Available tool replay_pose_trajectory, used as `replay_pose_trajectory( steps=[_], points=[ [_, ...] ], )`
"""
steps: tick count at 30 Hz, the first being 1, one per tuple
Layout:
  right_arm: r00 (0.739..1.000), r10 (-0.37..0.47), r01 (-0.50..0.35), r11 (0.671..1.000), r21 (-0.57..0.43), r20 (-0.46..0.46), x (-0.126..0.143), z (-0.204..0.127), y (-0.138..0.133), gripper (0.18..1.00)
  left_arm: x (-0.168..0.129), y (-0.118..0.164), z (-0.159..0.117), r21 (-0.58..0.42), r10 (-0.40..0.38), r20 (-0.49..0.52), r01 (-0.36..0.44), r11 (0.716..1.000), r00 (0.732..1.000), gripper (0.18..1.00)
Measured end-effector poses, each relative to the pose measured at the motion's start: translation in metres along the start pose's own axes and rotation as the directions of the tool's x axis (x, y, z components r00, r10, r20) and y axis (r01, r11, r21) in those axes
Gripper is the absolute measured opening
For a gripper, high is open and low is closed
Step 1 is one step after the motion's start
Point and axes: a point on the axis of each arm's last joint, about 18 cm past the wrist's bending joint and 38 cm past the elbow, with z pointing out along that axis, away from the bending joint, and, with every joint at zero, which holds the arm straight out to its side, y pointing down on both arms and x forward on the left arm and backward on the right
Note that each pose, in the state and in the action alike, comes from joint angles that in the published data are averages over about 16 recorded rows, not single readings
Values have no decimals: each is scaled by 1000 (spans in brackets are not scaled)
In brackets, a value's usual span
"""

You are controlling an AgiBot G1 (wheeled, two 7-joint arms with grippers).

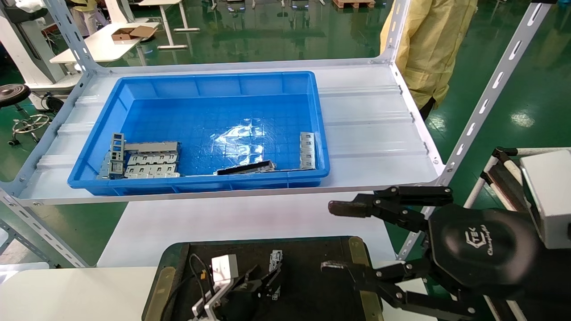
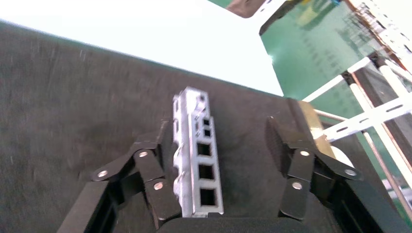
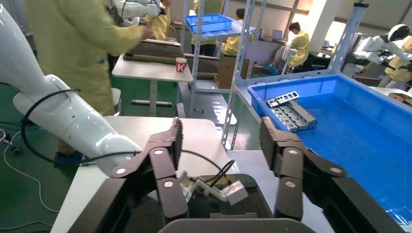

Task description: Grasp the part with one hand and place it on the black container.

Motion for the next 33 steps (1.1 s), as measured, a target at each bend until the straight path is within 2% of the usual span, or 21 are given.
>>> replay_pose_trajectory(
  steps=[11, 17, 25, 33],
  points=[
    [1000, 0, 0, 1000, 0, 0, 0, 0, 0, 737, -17, -30, -37, 4, 136, -82, -136, 991, 987, 841],
    [1000, 0, 0, 1000, 0, 0, 0, 0, 0, 852, -29, -48, -59, -11, 219, -130, -222, 975, 967, 924],
    [1000, 0, 0, 1000, 0, 0, 0, 0, 0, 957, -45, -70, -85, -28, 337, -203, -349, 937, 919, 982],
    [1000, 0, 0, 1000, 0, 0, 0, 0, 0, 994, -61, -86, -106, -16, 430, -272, -451, 892, 861, 999]
  ],
)
